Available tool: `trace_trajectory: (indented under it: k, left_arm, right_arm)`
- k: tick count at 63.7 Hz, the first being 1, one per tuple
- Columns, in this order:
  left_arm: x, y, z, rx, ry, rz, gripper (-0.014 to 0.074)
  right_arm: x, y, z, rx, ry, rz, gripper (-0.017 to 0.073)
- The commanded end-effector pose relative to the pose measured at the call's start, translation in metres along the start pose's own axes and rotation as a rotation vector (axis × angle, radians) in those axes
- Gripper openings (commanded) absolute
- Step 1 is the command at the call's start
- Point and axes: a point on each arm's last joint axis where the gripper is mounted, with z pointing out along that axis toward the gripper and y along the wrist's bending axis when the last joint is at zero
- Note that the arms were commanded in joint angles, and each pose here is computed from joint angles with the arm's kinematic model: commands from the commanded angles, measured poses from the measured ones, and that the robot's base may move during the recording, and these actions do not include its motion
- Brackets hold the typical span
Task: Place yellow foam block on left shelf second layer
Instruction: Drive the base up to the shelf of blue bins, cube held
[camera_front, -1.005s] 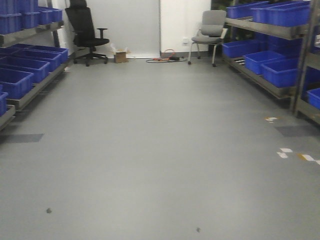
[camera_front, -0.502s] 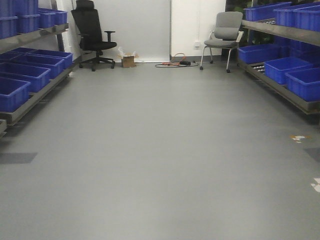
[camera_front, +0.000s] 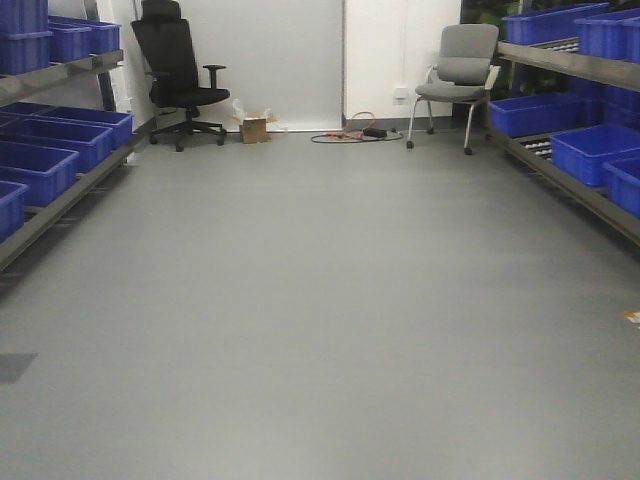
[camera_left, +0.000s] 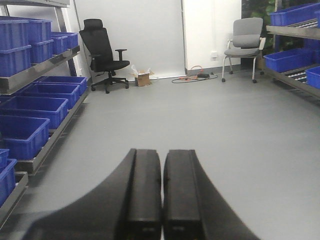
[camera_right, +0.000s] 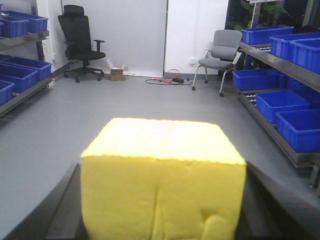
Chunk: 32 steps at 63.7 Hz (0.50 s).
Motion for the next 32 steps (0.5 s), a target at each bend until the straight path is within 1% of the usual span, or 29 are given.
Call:
trace_trajectory:
  k: [1, 32]
  left_arm:
    - [0.001, -0.0002, -0.0006, 0.002, -0.071, -0.009, 0.0124]
    - [0.001, -0.0002, -0.0006, 0.002, -0.071, -0.009, 0.0124]
  right_arm:
    - [-0.0161, 0.0006, -0.0004, -0.002, -0.105, -0.015, 0.0501]
    - [-0.0161, 0.0006, -0.0004, -0.002, -0.105, -0.015, 0.0501]
